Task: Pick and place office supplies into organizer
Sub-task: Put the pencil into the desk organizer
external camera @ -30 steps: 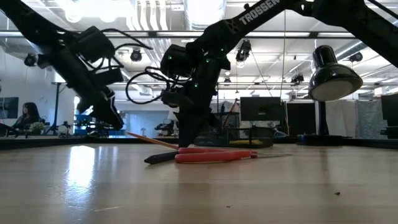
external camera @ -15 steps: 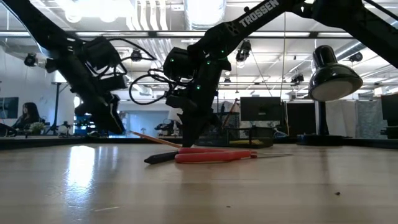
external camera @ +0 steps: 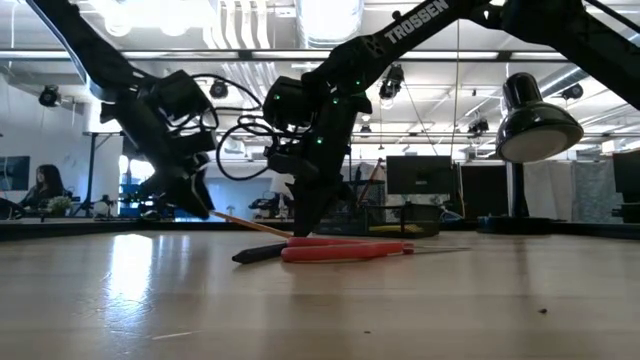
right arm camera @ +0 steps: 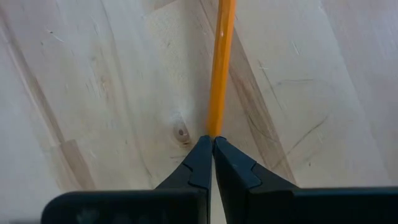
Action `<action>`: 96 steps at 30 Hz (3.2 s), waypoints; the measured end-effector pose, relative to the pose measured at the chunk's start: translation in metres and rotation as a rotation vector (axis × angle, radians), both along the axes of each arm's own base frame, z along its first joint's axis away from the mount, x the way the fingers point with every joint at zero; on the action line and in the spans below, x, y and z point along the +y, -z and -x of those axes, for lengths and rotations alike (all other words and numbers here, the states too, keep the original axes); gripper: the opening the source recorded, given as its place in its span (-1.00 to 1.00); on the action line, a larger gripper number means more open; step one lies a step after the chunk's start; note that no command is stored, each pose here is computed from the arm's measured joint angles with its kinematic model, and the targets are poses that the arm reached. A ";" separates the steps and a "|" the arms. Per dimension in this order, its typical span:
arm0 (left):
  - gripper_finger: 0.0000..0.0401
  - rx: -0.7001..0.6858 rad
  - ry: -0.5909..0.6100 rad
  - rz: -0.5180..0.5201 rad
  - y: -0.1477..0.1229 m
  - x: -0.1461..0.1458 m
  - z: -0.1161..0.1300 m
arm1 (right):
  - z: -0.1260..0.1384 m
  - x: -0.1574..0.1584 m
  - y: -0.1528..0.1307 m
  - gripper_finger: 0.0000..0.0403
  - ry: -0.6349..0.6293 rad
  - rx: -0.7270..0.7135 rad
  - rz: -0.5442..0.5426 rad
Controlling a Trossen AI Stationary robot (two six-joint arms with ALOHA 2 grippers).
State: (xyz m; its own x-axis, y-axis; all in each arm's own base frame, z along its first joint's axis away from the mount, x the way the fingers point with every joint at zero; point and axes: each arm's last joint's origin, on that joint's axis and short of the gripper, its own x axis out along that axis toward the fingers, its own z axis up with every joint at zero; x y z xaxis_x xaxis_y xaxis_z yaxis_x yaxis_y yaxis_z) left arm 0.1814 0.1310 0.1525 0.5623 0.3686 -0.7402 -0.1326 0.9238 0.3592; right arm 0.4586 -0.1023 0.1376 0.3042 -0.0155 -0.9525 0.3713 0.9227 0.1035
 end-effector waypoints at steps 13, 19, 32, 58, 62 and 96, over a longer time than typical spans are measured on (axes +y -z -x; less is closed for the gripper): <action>-0.15 0.071 0.142 0.046 0.002 0.009 -0.013 | 0.000 0.000 0.000 -0.95 0.000 0.003 -0.001; -0.39 0.067 0.145 0.043 -0.004 0.013 -0.017 | 0.000 0.000 0.000 -0.95 0.000 0.003 -0.002; -0.84 0.153 0.204 0.047 0.003 0.009 -0.013 | 0.001 -0.001 0.000 -0.95 0.001 0.005 0.001; -0.97 0.267 0.116 -0.217 -0.069 0.002 -0.009 | 0.087 -0.001 -0.167 -0.95 0.654 -0.154 0.695; -0.97 0.323 0.172 -0.448 -0.103 -0.005 -0.017 | 0.127 0.007 -0.190 -0.95 0.803 -0.217 0.687; -0.97 0.812 0.357 -0.889 -0.136 0.038 -0.159 | 0.214 0.050 -0.184 -0.95 0.775 -0.285 0.556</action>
